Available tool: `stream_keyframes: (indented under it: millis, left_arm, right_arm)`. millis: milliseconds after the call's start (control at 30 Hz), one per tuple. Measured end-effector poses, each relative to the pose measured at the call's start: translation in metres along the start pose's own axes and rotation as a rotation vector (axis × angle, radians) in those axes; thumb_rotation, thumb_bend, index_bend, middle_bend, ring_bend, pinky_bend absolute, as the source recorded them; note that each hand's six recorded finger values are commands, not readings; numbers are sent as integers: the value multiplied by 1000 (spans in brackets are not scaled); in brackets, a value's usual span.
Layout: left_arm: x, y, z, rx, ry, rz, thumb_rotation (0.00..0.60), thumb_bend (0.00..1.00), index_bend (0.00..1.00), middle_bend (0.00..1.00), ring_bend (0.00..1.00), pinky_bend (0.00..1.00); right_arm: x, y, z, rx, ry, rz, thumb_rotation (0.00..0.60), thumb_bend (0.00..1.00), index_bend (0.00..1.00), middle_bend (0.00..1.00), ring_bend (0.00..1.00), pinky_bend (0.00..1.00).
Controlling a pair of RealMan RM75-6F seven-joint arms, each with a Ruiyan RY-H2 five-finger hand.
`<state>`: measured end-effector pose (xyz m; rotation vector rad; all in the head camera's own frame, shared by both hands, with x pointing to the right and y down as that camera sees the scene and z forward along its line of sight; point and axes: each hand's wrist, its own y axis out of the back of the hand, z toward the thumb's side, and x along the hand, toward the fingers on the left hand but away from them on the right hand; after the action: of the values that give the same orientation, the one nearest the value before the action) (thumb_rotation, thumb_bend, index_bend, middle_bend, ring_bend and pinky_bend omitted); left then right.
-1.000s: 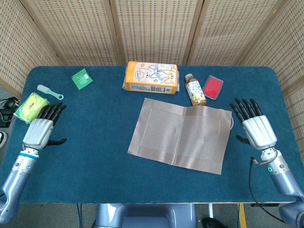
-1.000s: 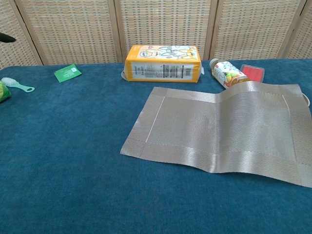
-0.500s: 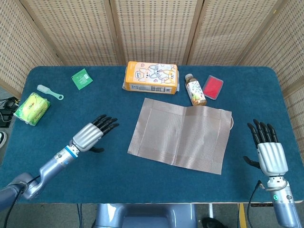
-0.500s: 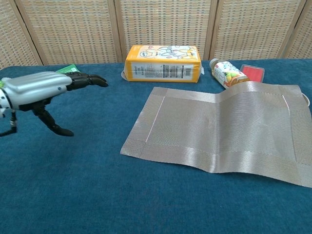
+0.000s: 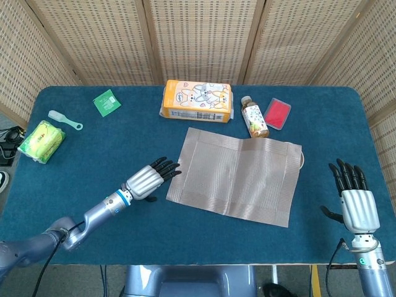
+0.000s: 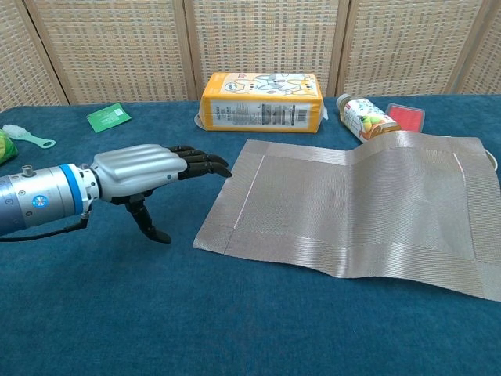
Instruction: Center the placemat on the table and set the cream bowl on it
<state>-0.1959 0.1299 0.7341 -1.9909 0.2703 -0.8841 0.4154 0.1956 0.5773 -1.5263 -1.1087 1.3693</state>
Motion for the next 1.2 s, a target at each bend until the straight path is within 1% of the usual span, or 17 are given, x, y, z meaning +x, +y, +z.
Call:
stream_keyframes:
  millis: [267, 567, 633, 767, 833, 900, 1133, 1200]
  left_arm:
    - [16, -2, 3, 25, 6, -6, 600, 0, 79, 0, 0, 0]
    - [34, -7, 13, 74, 1, -22, 600, 10, 79, 0, 0, 0]
    - [37, -8, 16, 70, 3, -21, 600, 52, 79, 0, 0, 0]
    - [41, -6, 20, 67, -3, -18, 600, 232, 91, 0, 0, 0]
    - [42, -6, 22, 65, -8, -17, 600, 297, 94, 0, 0, 0]
    - [43, -5, 24, 68, -11, -16, 600, 312, 95, 0, 0, 0]
    - [46, -4, 29, 61, -17, -13, 600, 316, 101, 0, 0, 0]
    - [47, -4, 30, 59, -16, -12, 600, 349, 108, 0, 0, 0]
  right_arm:
    - [0, 2, 1, -2, 2, -4, 600, 0, 0, 0, 0, 0]
    - [1, 4, 1, -5, 1, -13, 600, 0, 0, 0, 0, 0]
    - [1, 5, 1, -5, 2, -15, 600, 0, 0, 0, 0, 0]
    - [1, 6, 2, -7, 6, -18, 600, 0, 0, 0, 0, 0]
    - [2, 7, 2, -8, 8, -20, 600, 0, 0, 0, 0, 0]
    - [2, 8, 3, -8, 9, -23, 600, 0, 0, 0, 0, 0]
    - [3, 11, 3, -5, 11, -29, 600, 0, 0, 0, 0, 0]
    - [3, 12, 3, -5, 12, -32, 600, 0, 0, 0, 0, 0]
